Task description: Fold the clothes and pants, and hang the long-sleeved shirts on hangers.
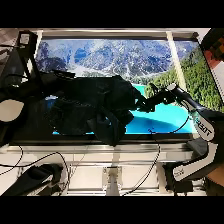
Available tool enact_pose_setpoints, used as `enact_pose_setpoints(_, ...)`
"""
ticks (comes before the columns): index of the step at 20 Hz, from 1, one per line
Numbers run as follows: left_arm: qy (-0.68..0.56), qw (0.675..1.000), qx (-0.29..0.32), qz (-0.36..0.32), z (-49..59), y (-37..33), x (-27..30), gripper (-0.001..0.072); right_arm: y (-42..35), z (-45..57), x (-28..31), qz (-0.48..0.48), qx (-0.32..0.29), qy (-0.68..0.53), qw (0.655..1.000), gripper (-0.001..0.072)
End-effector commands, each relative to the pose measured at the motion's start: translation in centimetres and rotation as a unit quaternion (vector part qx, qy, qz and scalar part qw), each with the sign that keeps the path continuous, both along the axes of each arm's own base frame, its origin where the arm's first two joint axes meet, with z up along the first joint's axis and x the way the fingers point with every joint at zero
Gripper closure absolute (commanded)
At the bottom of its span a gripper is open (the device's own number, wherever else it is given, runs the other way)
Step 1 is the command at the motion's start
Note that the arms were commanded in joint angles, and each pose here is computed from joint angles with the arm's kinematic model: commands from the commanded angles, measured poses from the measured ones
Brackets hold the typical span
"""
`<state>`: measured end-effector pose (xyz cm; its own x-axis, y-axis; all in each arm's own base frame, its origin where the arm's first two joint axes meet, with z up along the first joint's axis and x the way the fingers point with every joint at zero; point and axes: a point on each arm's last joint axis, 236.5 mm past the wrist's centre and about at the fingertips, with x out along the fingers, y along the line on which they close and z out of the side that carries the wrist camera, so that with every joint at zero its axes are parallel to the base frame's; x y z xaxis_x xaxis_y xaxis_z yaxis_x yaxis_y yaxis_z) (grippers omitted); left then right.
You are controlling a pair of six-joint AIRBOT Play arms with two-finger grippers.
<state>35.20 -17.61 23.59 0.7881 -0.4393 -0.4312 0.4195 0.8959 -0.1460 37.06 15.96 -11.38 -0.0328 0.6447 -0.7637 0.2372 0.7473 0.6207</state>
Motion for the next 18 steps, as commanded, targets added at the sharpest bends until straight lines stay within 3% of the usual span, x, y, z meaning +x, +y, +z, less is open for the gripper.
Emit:
enact_pose_setpoints(1, -0.003, 1.000, -0.003, -0.002, 0.2, -0.1, 0.0, 0.0680, 1.5, -0.4, 0.9, -0.035, 0.027, 0.010, 0.999, 0.0328)
enact_pose_setpoints(2, -0.003, 1.000, -0.003, -0.002, 0.2, -0.1, 0.0, 0.0680, 2.1, -0.5, 1.1, -0.041, 0.034, 0.011, 0.999, 0.0352)
enact_pose_setpoints(3, -0.003, 1.000, -0.003, -0.001, 0.2, -0.1, 0.0, 0.0681, 2.4, -0.6, 1.5, -0.045, 0.032, 0.005, 0.998, 0.0439)
enact_pose_setpoints(5, -0.004, 1.000, 0.002, 0.001, 0.1, 0.1, 0.1, 0.0682, 2.8, 0.0, 3.0, -0.058, 0.034, -0.016, 0.998, 0.0693)
enact_pose_setpoints(8, -0.008, 1.000, 0.022, 0.008, -0.3, 0.7, 0.6, 0.0683, 1.3, 3.3, 7.0, -0.077, 0.040, -0.057, 0.995, 0.0698)
enact_pose_setpoints(11, 0.011, 0.999, 0.036, 0.020, -2.1, 0.9, 1.8, 0.0683, -4.9, 8.7, 13.2, -0.140, 0.016, -0.121, 0.983, 0.0699)
enact_pose_setpoints(14, 0.038, 0.998, 0.052, 0.020, -4.7, 0.4, 3.0, 0.0683, -15.5, 13.3, 17.6, -0.224, -0.065, -0.181, 0.955, 0.0699)
enact_pose_setpoints(18, 0.047, 0.997, 0.056, 0.020, -6.4, -0.1, 4.3, 0.0683, -28.2, 17.0, 18.8, -0.302, -0.153, -0.238, 0.910, 0.0699)
